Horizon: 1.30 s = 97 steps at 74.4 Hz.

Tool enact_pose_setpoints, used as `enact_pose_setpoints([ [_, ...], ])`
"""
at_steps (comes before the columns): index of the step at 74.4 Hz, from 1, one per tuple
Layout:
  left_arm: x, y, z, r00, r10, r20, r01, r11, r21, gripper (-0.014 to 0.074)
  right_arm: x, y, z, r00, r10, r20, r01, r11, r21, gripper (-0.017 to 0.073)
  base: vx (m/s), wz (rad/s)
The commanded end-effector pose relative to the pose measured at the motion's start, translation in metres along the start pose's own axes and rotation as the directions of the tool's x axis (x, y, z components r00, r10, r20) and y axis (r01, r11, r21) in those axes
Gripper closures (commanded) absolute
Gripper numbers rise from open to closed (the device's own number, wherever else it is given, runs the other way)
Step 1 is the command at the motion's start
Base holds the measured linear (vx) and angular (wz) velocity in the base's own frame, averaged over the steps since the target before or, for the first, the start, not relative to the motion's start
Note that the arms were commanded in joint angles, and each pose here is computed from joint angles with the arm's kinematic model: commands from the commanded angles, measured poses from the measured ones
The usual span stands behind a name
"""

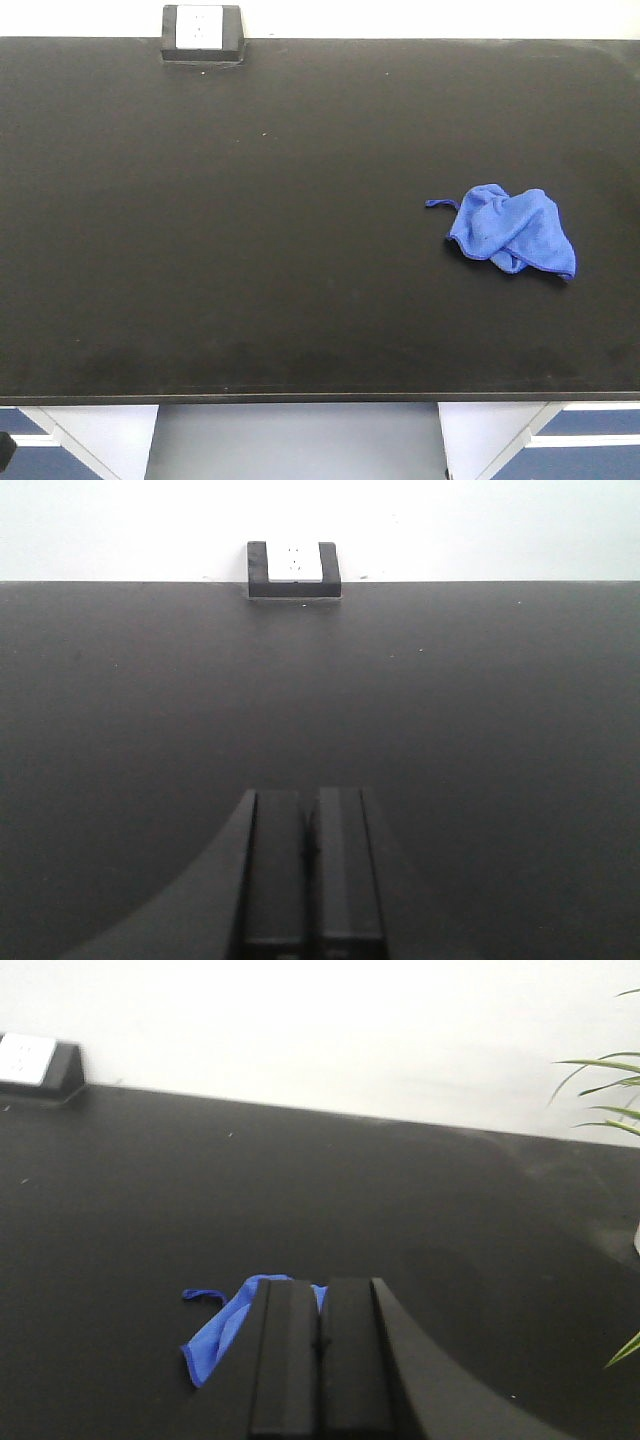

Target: Wipe right workspace with blue cloth

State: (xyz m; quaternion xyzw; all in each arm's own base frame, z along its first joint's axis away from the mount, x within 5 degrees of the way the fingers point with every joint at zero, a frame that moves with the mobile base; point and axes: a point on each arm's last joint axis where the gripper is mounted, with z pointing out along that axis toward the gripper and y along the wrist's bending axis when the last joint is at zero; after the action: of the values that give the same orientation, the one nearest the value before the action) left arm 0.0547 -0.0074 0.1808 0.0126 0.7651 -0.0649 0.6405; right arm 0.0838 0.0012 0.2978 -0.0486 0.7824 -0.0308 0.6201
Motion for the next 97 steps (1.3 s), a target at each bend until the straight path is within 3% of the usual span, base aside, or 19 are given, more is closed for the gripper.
enact_pose_setpoints([
  [1,-0.016,-0.001,-0.003,0.993,-0.004,0.116,0.004,1.000,0.003,0.0600,0.006,0.000,-0.006,0.989,0.015,0.148,-0.019,0.999,0.028,0.0567,0.00,0.00],
  [19,-0.016,-0.001,-0.003,0.993,-0.004,0.116,0.004,1.000,0.003,0.0600,0.086,0.009,-0.007,0.980,0.066,0.189,-0.073,0.997,0.029,0.0567,0.00,0.00],
  [27,-0.016,-0.001,-0.003,0.993,-0.004,0.116,0.004,1.000,0.003,0.0600,0.108,0.011,-0.002,0.964,0.128,0.234,-0.137,0.990,0.021,0.0567,0.00,0.00],
  [32,-0.016,-0.001,-0.003,0.993,-0.004,0.116,0.004,1.000,0.003,0.0600,0.110,0.011,-0.002,0.966,0.159,0.203,-0.165,0.986,0.014,0.0567,0.00,0.00],
  [97,-0.016,-0.001,-0.003,0.993,-0.004,0.116,0.004,1.000,0.003,0.0600,0.110,0.011,-0.001,0.967,0.157,0.201,-0.163,0.986,0.015,0.0567,0.00,0.00],
])
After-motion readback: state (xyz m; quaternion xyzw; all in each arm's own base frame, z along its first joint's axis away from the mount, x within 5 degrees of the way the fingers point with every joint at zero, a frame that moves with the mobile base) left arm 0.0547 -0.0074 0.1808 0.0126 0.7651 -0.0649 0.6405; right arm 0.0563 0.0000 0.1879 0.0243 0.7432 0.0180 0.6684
